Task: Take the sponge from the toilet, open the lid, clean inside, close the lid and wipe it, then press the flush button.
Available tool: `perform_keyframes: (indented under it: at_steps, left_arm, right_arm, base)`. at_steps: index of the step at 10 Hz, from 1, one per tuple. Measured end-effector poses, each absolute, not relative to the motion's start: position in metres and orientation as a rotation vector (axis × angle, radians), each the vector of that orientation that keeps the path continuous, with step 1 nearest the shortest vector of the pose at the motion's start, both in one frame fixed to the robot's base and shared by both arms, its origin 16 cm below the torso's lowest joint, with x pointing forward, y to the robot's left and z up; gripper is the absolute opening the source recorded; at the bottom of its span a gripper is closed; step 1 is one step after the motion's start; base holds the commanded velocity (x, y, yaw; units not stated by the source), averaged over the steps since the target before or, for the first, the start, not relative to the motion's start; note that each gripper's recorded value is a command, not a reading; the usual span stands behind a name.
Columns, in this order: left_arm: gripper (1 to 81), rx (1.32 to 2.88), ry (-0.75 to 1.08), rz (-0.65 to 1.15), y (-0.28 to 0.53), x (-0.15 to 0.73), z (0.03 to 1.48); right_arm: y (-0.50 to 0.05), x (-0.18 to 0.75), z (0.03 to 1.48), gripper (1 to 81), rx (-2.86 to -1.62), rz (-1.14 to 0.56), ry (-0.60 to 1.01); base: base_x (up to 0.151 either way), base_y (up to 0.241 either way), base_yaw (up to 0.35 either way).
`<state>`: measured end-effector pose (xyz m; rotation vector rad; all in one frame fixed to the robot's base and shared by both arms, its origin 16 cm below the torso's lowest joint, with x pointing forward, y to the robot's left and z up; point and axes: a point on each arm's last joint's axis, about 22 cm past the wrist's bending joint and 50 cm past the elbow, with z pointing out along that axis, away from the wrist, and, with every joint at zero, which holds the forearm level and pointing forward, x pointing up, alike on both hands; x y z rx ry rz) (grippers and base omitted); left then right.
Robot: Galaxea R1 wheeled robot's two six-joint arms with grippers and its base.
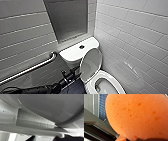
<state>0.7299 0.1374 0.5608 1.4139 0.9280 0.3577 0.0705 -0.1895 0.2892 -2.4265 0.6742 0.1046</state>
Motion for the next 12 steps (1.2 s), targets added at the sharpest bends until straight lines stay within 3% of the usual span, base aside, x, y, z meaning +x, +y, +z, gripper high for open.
perform_keyframes:
  at_steps: [4,7,12]
  left_arm:
    - [81.1,1.518,0.77,0.391,0.159,0.687,0.571]
    - [81.1,1.695,0.694,0.409,0.203,0.634,0.54]
    - [81.1,2.151,0.14,0.201,0.159,0.482,0.484]
  right_arm:
    - [-0.184,0.07,0.29,1.0,-2.419,0.105,0.676]
    - [-0.178,0.07,0.291,1.0,-2.41,0.102,0.665]
    - [-0.176,0.074,0.296,1.0,-2.398,0.079,0.61]
  base:
    - [0.0,0.0,0.0]
    - [0.0,0.0,0.0]
    - [0.0,0.0,0.0]
